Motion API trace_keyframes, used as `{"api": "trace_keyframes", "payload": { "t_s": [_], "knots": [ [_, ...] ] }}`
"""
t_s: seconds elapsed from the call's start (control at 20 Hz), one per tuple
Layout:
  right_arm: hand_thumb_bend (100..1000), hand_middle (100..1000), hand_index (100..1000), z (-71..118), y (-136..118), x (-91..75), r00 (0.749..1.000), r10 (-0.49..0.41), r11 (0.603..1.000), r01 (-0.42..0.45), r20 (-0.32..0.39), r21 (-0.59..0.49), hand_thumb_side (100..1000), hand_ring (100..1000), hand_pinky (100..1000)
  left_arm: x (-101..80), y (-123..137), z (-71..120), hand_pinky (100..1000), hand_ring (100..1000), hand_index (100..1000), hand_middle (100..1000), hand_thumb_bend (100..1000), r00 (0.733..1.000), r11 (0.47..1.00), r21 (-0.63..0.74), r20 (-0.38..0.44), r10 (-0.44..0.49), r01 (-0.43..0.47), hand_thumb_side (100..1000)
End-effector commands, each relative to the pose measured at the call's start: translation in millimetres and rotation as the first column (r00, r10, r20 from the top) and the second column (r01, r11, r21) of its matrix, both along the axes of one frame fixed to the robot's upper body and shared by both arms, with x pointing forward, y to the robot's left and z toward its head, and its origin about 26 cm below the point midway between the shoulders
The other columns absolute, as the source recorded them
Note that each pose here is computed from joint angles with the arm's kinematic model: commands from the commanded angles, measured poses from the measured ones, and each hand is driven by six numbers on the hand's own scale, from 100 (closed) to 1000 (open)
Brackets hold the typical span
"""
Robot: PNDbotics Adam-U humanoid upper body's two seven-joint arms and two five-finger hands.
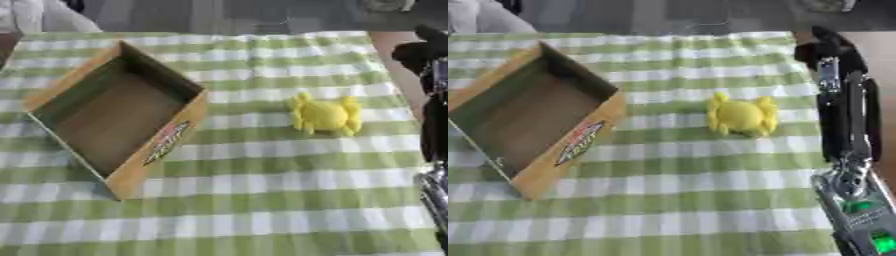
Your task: Pick up objects on the table and place them in the box.
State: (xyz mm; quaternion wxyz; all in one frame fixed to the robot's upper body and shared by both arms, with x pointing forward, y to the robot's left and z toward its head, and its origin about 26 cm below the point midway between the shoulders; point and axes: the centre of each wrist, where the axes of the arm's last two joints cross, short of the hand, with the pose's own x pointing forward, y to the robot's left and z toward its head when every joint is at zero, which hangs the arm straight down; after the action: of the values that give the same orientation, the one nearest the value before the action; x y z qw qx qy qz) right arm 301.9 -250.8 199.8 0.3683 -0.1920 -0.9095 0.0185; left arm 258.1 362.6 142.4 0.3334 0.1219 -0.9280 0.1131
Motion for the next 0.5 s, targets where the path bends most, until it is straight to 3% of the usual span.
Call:
{"api": "trace_keyframes", "payload": {
  "t_s": [0.05, 0.35, 0.5],
  "knots": [
    [100, 652, 857, 8.1, -2.2, -2.4, 1.0, -0.004, 1.0, 0.005, 0.031, -0.013, 954, 737, 850, -2.4, 3.2, 9.4, 744, 633, 737, 588, 100, 1.0, 1.0, 0.023, 0.026, 0.009, -0.01, 913],
    [100, 661, 859, 11.4, -3.8, -1.9, 0.999, -0.014, 0.999, 0.015, 0.04, -0.031, 953, 747, 847, -2.5, 3.6, 9.8, 744, 633, 738, 588, 100, 1.0, 1.0, 0.024, 0.027, 0.011, -0.011, 912],
    [100, 694, 874, 25.5, -10.7, -0.4, 0.996, -0.042, 0.993, 0.05, 0.072, -0.109, 982, 778, 836, -2.8, 4.2, 10.1, 744, 633, 738, 588, 100, 1.0, 1.0, 0.026, 0.024, 0.011, -0.012, 913]
  ]
}}
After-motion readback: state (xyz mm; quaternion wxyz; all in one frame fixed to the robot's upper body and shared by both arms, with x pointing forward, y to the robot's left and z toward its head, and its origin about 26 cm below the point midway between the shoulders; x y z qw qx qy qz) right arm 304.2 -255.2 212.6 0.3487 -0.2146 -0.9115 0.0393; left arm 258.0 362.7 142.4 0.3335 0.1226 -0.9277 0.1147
